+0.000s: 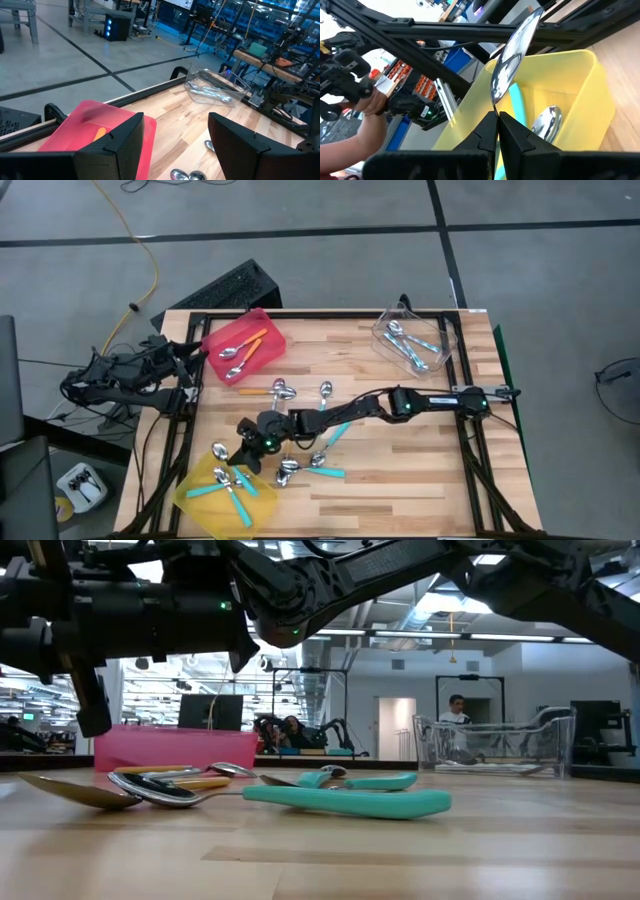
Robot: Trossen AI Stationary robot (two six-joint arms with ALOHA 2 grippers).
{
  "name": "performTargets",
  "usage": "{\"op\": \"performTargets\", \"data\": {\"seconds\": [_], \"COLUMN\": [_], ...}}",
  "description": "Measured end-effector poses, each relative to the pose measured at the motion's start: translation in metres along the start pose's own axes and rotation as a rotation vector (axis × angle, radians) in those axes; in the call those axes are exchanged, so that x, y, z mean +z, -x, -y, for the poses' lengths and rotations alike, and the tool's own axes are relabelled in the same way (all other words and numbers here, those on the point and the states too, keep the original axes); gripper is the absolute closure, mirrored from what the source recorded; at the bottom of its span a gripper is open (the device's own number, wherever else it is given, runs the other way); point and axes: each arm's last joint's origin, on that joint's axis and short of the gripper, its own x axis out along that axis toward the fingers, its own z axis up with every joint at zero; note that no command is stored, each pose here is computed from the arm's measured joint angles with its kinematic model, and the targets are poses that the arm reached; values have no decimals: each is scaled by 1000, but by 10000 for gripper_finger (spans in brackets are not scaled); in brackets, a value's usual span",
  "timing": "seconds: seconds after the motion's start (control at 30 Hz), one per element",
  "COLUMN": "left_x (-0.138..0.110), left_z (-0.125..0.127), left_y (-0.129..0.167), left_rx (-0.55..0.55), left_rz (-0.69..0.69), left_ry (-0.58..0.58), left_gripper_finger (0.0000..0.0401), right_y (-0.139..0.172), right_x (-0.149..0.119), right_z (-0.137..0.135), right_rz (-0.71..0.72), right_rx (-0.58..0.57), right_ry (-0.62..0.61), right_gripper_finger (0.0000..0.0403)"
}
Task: Sort silverware by color (type)
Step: Put the light blue spoon into the yellow bin
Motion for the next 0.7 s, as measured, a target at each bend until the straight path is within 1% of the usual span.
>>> {"op": "performTargets", "data": {"seconds": [0.13,0.27,0.47,0.7], "left_x": [0,0,0,0], "left_z": [0,0,0,0], "left_y": [0,0,0,0], "left_rx": [0,0,0,0], "left_rz": [0,0,0,0], "left_ry": [0,0,0,0], "left_gripper_finger": [196,196,196,196], "right_y": [-1,-1,-1,-1], "right_x": [-3,-3,-3,-3], "right_z": [-3,-3,-3,-3], "right_rz": [-6,-8,-7,-7], "right_rx": [5,7,7,8], "right_ry": [2,7,10,12], "right_gripper_finger": [363,347,310,255]}}
